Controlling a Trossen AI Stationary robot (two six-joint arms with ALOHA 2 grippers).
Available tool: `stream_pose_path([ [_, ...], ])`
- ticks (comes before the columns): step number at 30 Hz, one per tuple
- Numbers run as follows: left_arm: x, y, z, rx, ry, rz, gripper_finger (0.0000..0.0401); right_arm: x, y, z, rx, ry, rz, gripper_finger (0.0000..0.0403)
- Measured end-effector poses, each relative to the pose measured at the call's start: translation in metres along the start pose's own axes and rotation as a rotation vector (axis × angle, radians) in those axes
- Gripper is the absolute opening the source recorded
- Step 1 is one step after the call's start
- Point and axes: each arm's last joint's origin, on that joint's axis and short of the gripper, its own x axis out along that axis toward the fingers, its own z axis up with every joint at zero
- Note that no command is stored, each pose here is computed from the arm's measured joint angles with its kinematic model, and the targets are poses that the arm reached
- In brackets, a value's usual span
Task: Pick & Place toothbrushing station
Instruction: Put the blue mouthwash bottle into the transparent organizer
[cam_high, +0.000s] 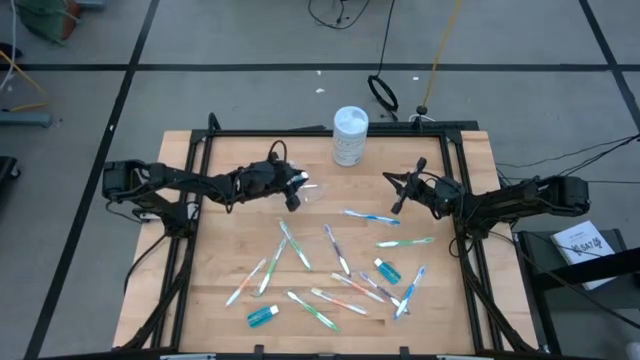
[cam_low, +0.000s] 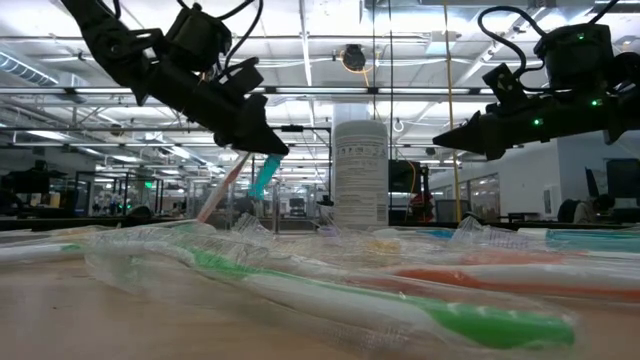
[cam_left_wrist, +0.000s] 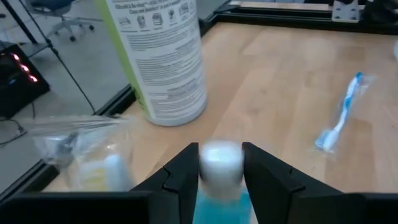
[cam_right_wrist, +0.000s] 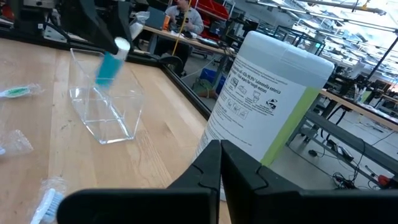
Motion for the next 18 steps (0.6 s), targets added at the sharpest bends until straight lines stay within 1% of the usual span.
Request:
stream_pose_path([
  [11, 0.0000, 0.0001, 0.0000, 0.000, 0.001, 0.013, 0.0091, 0.0000, -0.0001, 0.0000, 0.000, 0.000, 0.000, 0.0002],
  [18, 0.0000, 0.0002, -0.0001, 0.000, 0.002, 0.013, 0.0099, 0.0000, 0.0000, 0.0000, 0.000, 0.000, 0.000, 0.0002],
])
